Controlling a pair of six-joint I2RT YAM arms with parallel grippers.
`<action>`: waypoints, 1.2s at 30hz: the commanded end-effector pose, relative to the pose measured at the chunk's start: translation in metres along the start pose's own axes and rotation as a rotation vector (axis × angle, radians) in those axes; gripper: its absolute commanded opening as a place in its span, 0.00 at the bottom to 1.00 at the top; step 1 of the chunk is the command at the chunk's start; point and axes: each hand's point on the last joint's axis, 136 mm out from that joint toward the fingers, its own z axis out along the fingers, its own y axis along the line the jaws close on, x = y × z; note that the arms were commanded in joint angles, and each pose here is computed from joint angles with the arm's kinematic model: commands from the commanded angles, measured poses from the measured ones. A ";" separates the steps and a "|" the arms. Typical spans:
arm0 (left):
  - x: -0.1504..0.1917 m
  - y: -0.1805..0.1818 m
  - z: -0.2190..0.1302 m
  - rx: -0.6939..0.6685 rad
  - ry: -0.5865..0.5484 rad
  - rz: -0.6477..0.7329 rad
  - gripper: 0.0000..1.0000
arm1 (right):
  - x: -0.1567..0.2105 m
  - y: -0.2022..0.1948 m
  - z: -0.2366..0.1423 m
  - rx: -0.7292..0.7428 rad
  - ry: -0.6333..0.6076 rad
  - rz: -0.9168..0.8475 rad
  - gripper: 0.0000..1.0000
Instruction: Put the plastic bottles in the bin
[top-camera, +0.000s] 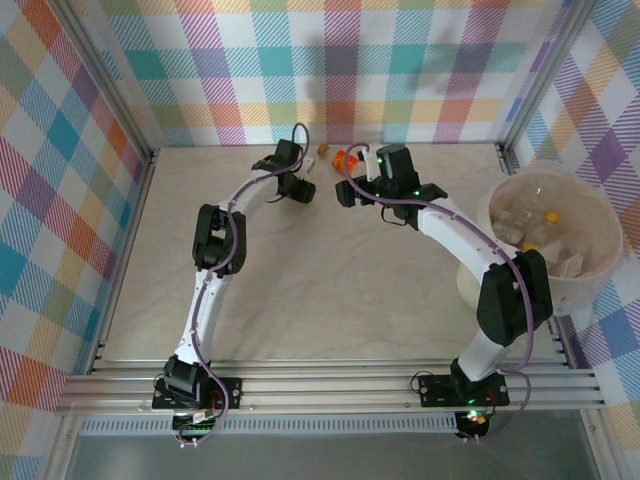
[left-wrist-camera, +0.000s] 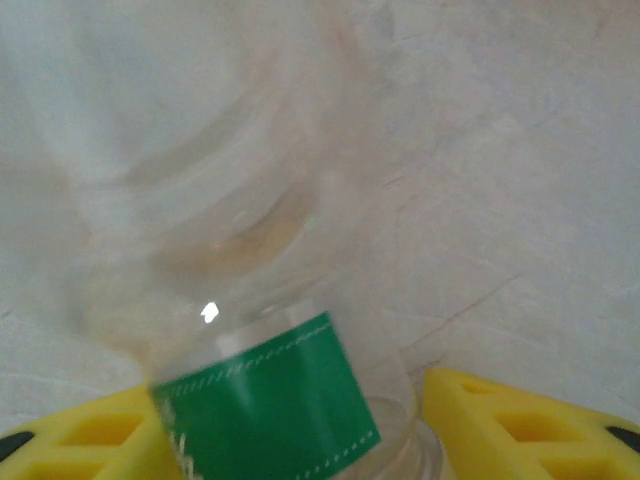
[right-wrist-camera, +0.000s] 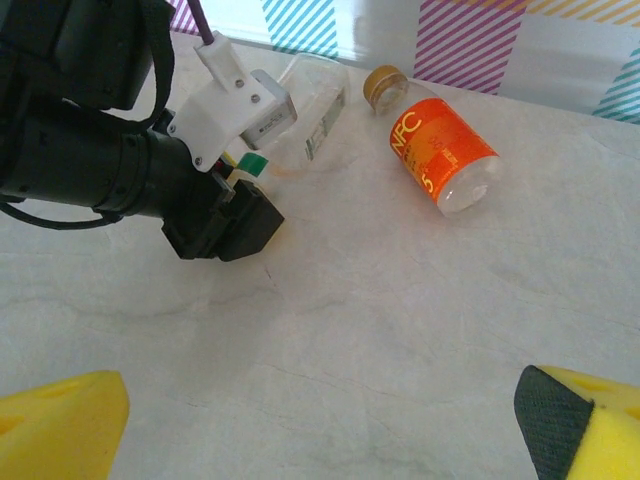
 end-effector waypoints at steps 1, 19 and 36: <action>-0.020 0.010 -0.023 -0.062 -0.056 -0.045 0.50 | -0.010 0.001 -0.013 0.003 -0.043 -0.014 1.00; -0.007 -0.008 -0.081 -0.036 -0.213 -0.234 0.35 | 0.009 -0.001 -0.049 0.004 -0.076 0.095 1.00; 0.006 -0.146 -0.228 0.193 -0.458 -0.175 0.34 | -0.034 0.017 -0.139 -0.109 -0.226 0.380 1.00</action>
